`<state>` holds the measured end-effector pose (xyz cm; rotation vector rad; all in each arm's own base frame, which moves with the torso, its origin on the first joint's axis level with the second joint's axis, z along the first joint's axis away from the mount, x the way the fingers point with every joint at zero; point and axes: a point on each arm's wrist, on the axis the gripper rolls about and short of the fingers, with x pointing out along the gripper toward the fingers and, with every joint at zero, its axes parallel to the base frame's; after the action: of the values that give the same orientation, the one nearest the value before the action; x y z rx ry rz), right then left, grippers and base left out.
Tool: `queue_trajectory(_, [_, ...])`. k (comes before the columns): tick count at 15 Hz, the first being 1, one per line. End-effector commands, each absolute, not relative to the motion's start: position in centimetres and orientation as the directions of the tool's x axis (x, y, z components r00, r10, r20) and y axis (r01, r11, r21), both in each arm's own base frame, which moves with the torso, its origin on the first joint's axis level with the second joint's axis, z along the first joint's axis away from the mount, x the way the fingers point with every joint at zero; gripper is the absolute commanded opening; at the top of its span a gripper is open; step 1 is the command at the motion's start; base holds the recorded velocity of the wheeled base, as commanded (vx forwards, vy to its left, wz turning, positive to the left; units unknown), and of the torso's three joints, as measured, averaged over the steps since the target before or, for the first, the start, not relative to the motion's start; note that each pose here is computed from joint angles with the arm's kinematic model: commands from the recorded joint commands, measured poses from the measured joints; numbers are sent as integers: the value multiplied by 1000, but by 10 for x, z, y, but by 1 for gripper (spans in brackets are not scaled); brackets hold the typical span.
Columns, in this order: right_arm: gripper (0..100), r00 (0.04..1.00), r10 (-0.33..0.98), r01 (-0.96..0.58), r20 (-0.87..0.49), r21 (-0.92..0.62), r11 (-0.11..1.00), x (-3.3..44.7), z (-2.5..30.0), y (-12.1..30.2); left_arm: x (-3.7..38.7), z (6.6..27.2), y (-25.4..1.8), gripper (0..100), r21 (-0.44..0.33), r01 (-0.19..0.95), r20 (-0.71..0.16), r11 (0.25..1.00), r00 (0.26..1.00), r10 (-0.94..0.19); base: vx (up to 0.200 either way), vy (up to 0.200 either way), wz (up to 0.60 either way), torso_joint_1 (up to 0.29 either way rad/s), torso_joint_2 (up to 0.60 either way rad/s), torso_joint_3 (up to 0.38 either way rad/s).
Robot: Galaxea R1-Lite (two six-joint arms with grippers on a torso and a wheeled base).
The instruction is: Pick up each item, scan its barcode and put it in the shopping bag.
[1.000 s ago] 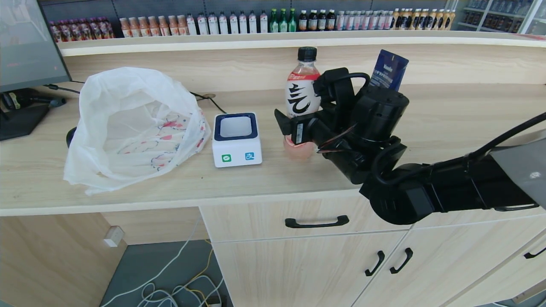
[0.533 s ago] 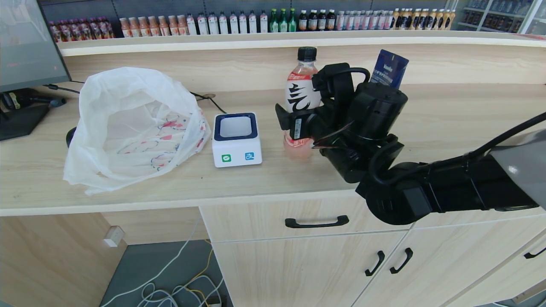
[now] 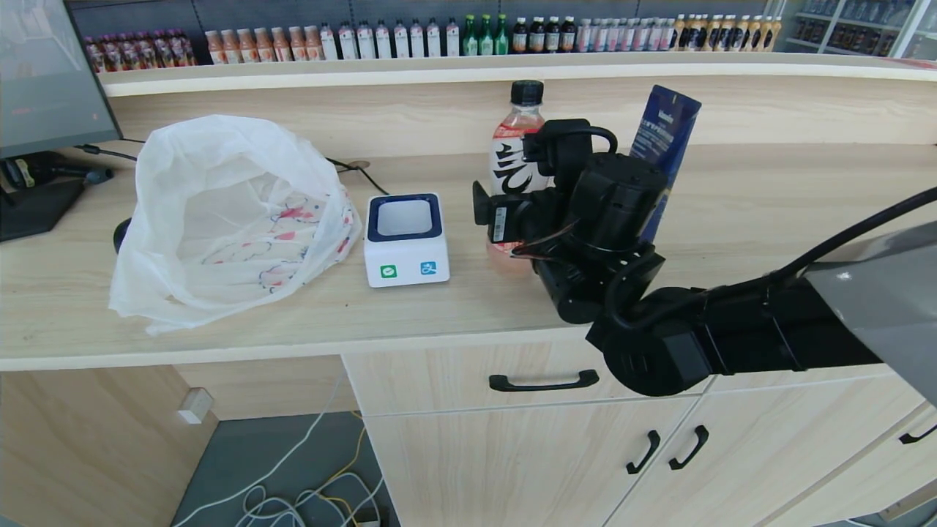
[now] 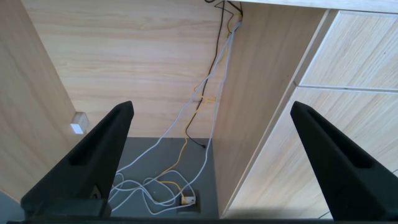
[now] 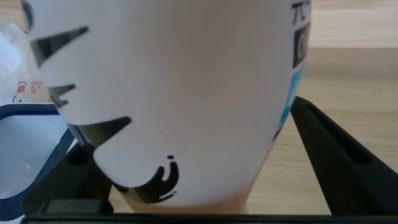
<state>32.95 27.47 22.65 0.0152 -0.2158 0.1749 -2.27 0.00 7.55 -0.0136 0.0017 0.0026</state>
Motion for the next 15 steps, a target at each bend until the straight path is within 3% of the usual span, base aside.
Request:
queue_trajectory(1, [100, 960, 170, -174, 221, -2, 985, 331, 227, 277, -23, 76, 0, 100, -14, -3, -2, 1000, 1000, 3, 0, 0, 0, 0, 0, 0])
queue_trajectory(6, [100, 958, 169, -172, 232, -7, 985, 331, 232, 277, -23, 76, 0, 100, -14, -3, -2, 1000, 1000, 3, 0, 0, 0, 0, 0, 0])
queue_trajectory(7, [0, 956, 172, -173, 237, -15, 985, 330, 233, 277, -23, 76, 0, 100, -14, -3, -2, 1000, 1000, 3, 0, 0, 0, 0, 0, 0])
queue_trajectory(15, [0, 948, 199, -203, 249, -7, 979, 322, 238, 284, -23, 76, 0, 100, -14, -3, -2, 1000, 1000, 3, 0, 0, 0, 0, 0, 0])
